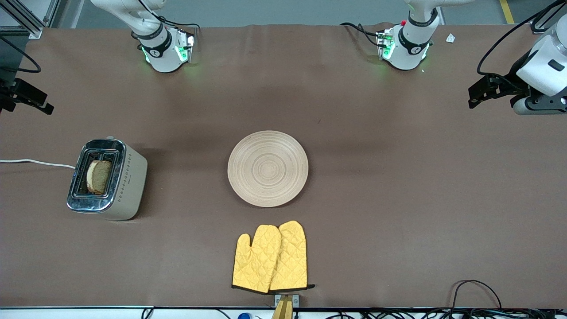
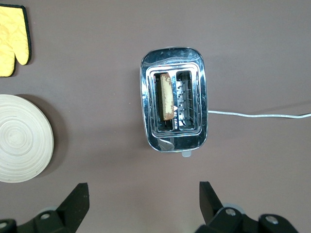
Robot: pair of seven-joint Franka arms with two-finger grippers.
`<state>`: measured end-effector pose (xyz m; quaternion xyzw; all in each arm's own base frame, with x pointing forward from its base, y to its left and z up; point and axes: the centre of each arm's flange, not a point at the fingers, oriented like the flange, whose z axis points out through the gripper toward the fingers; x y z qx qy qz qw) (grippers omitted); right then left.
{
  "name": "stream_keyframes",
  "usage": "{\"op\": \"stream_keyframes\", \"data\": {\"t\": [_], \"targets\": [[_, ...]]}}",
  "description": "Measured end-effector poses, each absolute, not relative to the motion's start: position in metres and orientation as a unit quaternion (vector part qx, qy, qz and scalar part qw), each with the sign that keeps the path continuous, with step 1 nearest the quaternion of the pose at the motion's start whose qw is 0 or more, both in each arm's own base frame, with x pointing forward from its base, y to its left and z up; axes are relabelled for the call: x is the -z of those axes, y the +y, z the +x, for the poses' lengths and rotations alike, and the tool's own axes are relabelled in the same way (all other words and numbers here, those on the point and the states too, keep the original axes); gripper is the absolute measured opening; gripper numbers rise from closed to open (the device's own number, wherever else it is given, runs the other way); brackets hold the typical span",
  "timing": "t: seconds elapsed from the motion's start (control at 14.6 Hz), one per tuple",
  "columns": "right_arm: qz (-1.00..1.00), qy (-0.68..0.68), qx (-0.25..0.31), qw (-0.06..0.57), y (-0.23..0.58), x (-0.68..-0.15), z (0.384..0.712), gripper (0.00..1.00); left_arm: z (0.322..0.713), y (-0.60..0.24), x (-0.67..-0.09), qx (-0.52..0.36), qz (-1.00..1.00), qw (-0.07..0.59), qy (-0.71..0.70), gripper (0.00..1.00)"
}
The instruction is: Move plate and put bread in toaster
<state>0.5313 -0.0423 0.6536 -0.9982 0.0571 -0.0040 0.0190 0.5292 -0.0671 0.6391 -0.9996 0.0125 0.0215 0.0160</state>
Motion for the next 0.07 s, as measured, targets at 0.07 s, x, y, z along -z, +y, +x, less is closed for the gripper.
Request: {"op": "stream_keyframes", "data": {"t": [0.07], "targets": [[-0.998, 0.056, 0.004, 0.019, -0.0411, -0.6536, 0.5314, 1.0, 0.5292, -0.0669, -0.6396, -0.021, -1.0, 0.016, 0.012, 1.0]]}}
